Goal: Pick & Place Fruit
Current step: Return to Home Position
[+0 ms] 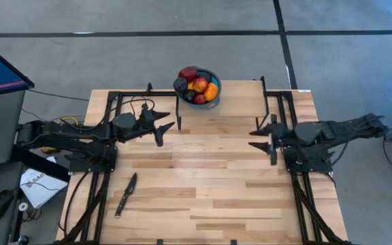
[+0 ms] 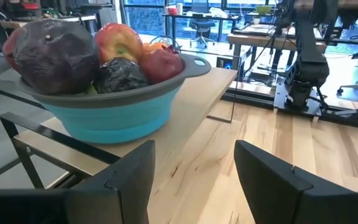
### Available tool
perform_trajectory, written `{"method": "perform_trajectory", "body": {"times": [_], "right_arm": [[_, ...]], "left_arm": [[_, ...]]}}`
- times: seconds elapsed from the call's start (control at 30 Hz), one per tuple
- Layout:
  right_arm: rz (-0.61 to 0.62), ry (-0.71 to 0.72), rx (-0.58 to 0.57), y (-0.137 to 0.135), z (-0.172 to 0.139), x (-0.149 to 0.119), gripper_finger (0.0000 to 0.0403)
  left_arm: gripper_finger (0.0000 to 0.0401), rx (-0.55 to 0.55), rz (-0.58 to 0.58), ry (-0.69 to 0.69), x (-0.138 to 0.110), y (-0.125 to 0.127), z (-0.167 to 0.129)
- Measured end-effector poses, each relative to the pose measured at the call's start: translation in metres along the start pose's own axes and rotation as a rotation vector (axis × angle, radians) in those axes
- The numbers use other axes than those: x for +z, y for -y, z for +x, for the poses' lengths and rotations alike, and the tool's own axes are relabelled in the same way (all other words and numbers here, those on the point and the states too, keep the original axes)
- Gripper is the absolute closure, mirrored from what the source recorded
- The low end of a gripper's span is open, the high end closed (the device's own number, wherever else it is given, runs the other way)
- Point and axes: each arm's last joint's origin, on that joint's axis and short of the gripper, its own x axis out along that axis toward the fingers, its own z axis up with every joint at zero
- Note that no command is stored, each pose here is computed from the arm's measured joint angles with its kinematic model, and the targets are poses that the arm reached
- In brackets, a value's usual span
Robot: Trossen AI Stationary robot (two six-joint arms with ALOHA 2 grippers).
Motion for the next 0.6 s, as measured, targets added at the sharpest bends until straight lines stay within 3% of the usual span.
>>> {"method": "perform_trajectory", "body": {"times": [0.1,0.4,0.6], "right_arm": [[-0.020,0.079,0.034,0.006,-0.010,-0.025,0.0236],[-0.007,0.406,0.113,0.029,-0.042,-0.058,0.0292],[-0.001,0.379,0.091,0.035,-0.028,-0.085,0.0336]], "left_arm": [[0.0188,0.000,-0.001,0.002,0.000,0.000,0.000],[0.0188,0.000,-0.025,0.017,0.002,0.000,0.000],[0.0188,0.001,-0.030,0.034,0.003,0.000,0.000]]}}
